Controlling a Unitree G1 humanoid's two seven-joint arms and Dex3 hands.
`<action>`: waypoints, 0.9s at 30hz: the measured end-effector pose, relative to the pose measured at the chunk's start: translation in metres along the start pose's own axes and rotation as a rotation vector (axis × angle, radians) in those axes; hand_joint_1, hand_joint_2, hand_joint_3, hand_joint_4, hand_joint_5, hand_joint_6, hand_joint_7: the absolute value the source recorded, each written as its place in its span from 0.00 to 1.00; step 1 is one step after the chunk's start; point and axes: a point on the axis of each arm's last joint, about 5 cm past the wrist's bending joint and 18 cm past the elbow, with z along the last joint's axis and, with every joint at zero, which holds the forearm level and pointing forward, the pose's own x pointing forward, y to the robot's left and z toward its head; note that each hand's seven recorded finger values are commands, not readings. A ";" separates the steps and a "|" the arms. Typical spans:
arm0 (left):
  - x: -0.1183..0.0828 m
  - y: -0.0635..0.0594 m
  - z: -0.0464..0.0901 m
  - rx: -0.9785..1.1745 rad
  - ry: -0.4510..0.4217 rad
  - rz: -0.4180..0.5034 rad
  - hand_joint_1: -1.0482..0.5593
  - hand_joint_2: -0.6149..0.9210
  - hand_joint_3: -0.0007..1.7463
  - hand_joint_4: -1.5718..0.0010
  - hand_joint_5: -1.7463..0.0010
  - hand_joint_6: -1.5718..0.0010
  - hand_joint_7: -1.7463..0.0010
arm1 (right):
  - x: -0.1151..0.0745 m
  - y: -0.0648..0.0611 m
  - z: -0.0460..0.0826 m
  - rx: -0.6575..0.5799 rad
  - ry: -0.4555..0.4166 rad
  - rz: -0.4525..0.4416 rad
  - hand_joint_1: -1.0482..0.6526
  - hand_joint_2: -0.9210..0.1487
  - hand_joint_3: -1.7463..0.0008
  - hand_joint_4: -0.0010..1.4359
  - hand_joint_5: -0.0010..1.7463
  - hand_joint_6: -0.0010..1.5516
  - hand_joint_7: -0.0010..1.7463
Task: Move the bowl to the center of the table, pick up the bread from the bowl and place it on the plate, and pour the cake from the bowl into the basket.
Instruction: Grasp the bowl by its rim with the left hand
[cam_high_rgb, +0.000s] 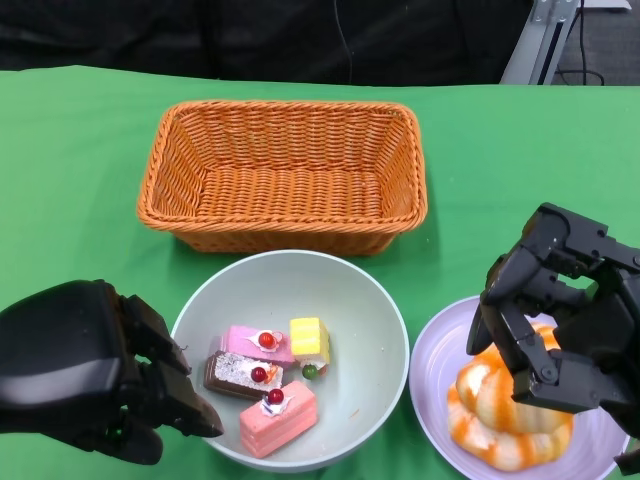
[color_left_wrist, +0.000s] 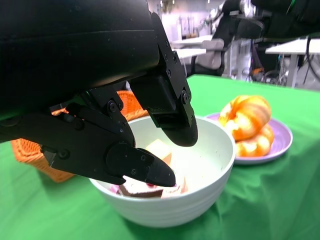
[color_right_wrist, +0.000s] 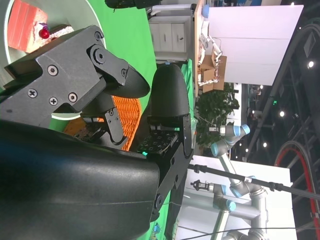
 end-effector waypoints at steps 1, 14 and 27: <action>0.001 0.000 0.000 0.003 0.006 -0.016 0.37 0.98 0.01 0.36 0.98 0.37 1.00 | -0.001 0.000 0.000 -0.002 0.003 0.000 0.59 0.36 0.35 0.55 0.89 0.44 0.83; 0.017 -0.012 -0.005 0.010 0.016 -0.156 0.33 1.00 0.02 0.39 1.00 0.41 1.00 | -0.004 0.000 -0.001 -0.006 0.017 0.005 0.58 0.37 0.34 0.55 0.90 0.44 0.84; 0.026 -0.017 -0.009 0.026 0.060 -0.271 0.30 1.00 0.04 0.41 1.00 0.43 1.00 | -0.005 0.000 0.000 -0.015 0.018 0.022 0.59 0.38 0.34 0.54 0.91 0.43 0.84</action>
